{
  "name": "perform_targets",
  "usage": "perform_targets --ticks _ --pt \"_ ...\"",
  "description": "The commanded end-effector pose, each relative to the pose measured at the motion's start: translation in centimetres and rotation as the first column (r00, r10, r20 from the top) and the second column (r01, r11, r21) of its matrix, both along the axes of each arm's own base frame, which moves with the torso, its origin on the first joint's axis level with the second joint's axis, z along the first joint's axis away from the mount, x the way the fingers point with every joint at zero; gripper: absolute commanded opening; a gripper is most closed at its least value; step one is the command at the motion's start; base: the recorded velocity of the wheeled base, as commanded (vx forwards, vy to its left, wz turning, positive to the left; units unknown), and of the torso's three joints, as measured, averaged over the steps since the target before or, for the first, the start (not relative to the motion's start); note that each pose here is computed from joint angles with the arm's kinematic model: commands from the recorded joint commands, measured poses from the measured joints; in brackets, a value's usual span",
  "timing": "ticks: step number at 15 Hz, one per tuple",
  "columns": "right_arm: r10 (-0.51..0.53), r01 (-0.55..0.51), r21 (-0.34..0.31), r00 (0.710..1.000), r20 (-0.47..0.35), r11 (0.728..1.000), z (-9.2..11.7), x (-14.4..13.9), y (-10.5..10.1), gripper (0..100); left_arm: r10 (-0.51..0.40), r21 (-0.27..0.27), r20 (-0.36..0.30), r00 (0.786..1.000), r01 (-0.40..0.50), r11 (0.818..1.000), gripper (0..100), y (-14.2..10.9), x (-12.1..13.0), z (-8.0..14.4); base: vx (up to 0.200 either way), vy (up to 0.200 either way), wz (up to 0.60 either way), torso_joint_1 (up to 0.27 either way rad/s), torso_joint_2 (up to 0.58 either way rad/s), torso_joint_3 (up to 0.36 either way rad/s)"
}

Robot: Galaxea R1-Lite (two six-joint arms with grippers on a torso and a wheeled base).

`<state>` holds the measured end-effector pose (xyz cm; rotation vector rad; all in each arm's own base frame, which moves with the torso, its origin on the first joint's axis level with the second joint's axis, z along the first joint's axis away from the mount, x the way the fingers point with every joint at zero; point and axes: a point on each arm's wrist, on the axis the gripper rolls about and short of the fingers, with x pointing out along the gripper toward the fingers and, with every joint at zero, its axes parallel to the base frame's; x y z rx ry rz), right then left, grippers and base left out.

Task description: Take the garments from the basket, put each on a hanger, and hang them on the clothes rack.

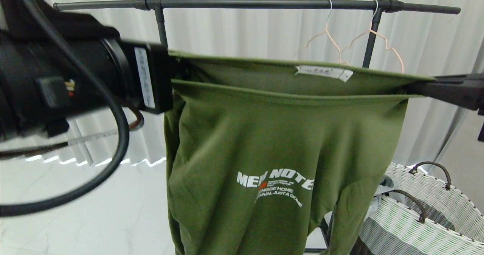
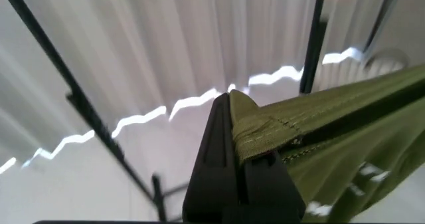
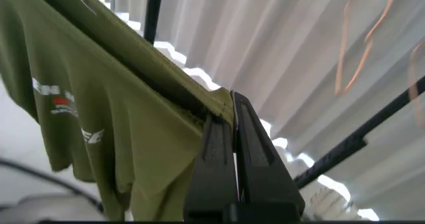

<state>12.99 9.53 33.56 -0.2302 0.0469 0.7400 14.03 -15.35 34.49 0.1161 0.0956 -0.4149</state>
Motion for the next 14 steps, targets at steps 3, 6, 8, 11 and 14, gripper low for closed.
perform_targets --ticks 3,6,8,11,14 --pt "0.051 -0.053 0.033 0.998 0.047 0.998 3.0 0.9 1.8 0 -0.008 -0.064 0.057 0.998 0.012 0.998 0 -0.7 0.4 2.7 0.000 0.000 0.00 0.000 0.00 0.000" --pt "0.092 -0.092 -0.007 0.996 -0.006 0.996 2.6 0.1 2.1 0 -0.007 -0.058 0.052 0.999 0.010 0.998 0 -0.6 0.3 2.5 0.000 0.000 0.00 0.000 0.00 0.000" --pt "0.096 -0.097 -0.033 0.995 -0.042 0.995 3.1 -0.8 1.4 0 0.001 -0.030 0.029 1.000 0.000 1.000 0 -0.8 0.5 1.5 0.000 0.000 0.00 0.000 0.00 0.000" --pt "0.153 -0.161 -0.074 0.983 -0.104 0.984 4.4 -3.5 0.0 0 -0.019 -0.023 0.029 0.999 0.020 1.000 0 -1.6 0.7 1.6 0.000 0.000 0.00 0.000 0.00 0.000" --pt "0.281 -0.297 -0.095 0.948 -0.151 0.950 4.1 -6.1 -0.3 0 -0.030 0.094 0.014 0.999 0.028 0.995 0 -2.0 1.1 0.6 0.000 0.000 0.00 0.000 0.00 0.000"
